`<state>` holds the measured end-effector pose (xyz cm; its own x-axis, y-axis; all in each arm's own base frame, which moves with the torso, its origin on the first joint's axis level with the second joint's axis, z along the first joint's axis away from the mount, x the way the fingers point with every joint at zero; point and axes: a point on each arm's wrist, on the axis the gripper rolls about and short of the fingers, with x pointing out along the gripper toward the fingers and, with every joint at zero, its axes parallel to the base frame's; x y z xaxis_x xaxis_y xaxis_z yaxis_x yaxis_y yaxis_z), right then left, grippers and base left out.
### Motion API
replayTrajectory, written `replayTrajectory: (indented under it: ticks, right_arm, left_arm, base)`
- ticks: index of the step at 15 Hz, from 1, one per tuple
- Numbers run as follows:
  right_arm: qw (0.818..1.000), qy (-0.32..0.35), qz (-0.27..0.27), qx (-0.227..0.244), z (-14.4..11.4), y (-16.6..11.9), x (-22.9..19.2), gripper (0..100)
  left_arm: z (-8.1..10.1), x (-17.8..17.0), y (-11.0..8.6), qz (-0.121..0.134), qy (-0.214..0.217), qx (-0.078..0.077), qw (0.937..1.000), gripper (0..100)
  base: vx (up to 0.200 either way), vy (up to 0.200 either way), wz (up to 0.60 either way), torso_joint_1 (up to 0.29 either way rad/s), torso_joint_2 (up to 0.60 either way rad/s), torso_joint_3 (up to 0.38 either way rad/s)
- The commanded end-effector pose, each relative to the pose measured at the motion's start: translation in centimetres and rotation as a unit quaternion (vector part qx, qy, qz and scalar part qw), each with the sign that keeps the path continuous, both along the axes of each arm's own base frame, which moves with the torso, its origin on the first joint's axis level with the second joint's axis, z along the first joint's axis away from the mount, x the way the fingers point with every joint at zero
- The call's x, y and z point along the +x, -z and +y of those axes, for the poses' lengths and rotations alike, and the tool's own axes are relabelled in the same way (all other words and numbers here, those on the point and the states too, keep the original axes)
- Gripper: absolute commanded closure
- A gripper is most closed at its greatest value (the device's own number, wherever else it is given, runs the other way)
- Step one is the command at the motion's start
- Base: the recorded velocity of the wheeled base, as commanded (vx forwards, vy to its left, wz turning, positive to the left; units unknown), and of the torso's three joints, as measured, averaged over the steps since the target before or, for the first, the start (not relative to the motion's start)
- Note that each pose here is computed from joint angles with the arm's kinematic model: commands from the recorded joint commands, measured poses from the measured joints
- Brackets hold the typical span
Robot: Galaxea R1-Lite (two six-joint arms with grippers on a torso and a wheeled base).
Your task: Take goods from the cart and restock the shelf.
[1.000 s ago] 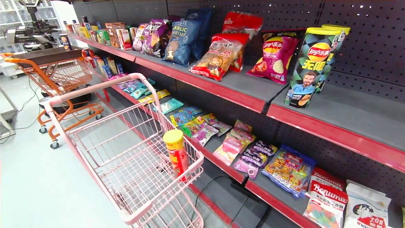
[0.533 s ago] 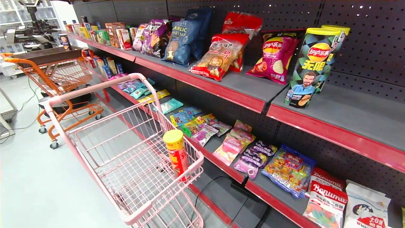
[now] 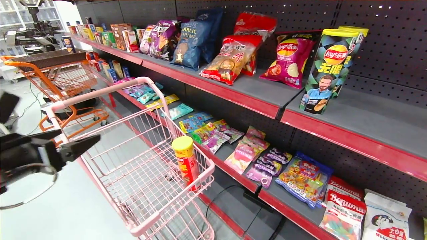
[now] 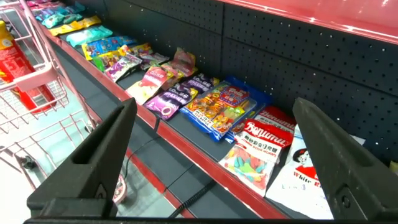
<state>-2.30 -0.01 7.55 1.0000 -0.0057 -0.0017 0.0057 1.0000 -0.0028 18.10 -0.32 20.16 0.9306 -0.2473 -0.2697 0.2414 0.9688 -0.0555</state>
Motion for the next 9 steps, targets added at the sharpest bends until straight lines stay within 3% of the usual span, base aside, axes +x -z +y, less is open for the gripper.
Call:
replayTrajectory:
  ticks: [1, 3, 6, 9]
  right_arm:
    - [1.000, 0.000, 0.001, 0.000, 0.0, 0.0, 0.0, 0]
    - [1.000, 0.000, 0.001, -0.001, 0.0, 0.0, 0.0, 0]
    - [1.000, 0.000, 0.001, -0.002, 0.0, 0.0, 0.0, 0]
    - [1.000, 0.000, 0.000, -0.002, 0.0, 0.0, 0.0, 0]
  left_arm:
    - [-0.3, 8.5, 7.5, 0.085, 0.135, 0.010, 0.9871, 0]
    - [-0.1, 10.0, 10.6, 0.105, 0.168, 0.034, 0.9796, 0]
    - [-1.6, 11.9, 14.0, 0.092, 0.199, 0.037, 0.9751, 0]
    - [-3.6, 13.1, 16.1, 0.082, 0.239, 0.034, 0.9670, 0]
  base:
    - [0.000, 0.000, 0.00, 0.000, 0.00, 0.000]
    - [0.000, 0.000, 0.00, 0.000, 0.00, 0.000]
    - [0.000, 0.000, 0.00, 0.000, 0.00, 0.000]
    - [0.000, 0.000, 0.00, 0.000, 0.00, 0.000]
